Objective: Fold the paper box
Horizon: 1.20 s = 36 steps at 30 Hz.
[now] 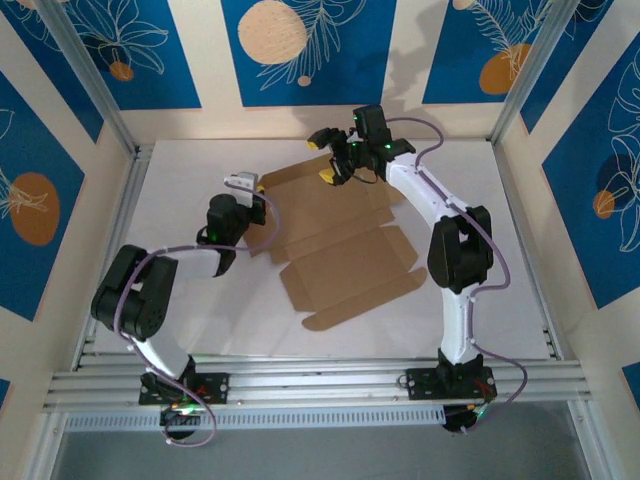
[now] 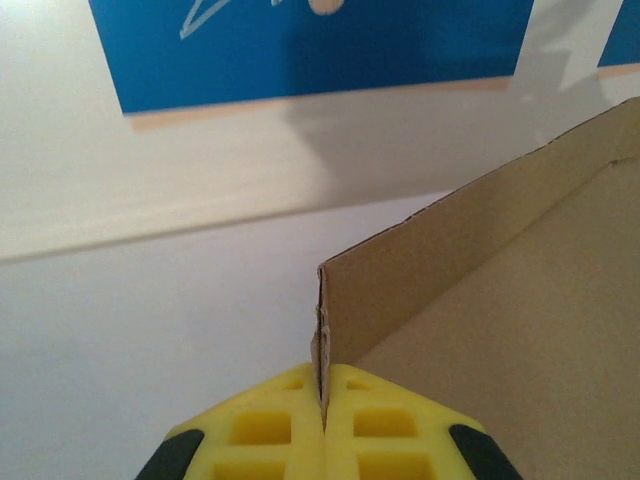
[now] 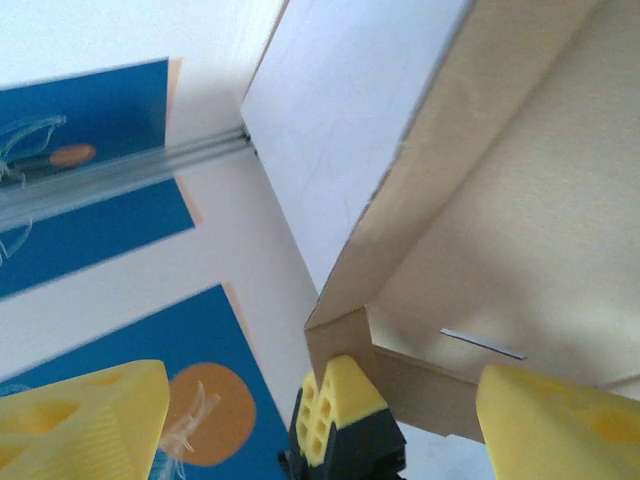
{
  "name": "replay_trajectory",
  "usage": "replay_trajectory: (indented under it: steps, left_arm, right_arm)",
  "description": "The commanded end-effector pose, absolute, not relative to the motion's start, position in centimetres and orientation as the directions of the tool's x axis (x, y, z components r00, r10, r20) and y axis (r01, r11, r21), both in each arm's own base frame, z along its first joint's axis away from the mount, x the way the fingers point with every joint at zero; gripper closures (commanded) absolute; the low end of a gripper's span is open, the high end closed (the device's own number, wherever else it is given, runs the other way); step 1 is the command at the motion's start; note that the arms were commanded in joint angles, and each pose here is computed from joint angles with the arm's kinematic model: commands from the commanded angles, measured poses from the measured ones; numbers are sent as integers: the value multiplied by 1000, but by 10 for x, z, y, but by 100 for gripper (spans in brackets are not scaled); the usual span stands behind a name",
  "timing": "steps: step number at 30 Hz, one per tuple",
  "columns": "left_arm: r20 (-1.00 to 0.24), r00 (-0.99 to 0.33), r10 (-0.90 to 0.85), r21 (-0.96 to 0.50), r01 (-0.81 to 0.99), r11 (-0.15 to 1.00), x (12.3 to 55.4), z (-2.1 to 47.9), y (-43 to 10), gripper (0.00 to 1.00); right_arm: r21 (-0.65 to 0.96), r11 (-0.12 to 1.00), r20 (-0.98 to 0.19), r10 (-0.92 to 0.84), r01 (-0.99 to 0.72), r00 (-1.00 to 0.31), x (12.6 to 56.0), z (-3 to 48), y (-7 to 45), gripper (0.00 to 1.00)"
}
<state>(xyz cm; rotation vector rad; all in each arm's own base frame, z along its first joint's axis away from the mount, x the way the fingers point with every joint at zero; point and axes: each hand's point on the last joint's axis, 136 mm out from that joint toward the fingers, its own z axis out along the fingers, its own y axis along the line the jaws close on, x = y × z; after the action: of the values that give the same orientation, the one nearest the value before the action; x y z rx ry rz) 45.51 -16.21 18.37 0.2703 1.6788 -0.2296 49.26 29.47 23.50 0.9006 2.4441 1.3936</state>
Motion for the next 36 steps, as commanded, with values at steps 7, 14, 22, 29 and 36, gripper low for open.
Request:
replay_trajectory:
  steps: [7,14,22,29,36]
  left_arm:
    - [-982,122,143,173,290,941,443,230,-170,100]
    - [-966,186,181,237,347,908,434,230,-184,100]
    - [-951,226,210,287,400,870,427,230,-198,100]
    - [-952,208,223,289,377,880,429,226,-195,100]
    - [-967,171,188,242,398,885,430,221,-197,67]
  right_arm:
    - [711,296,242,749,638,-617,494,218,261,24]
    - [785,249,243,718,567,-652,531,219,259,27]
    - [806,241,235,708,541,-666,544,209,259,40]
    - [882,241,143,682,404,-717,537,219,267,89]
    - [917,218,78,723,333,-687,511,197,258,100]
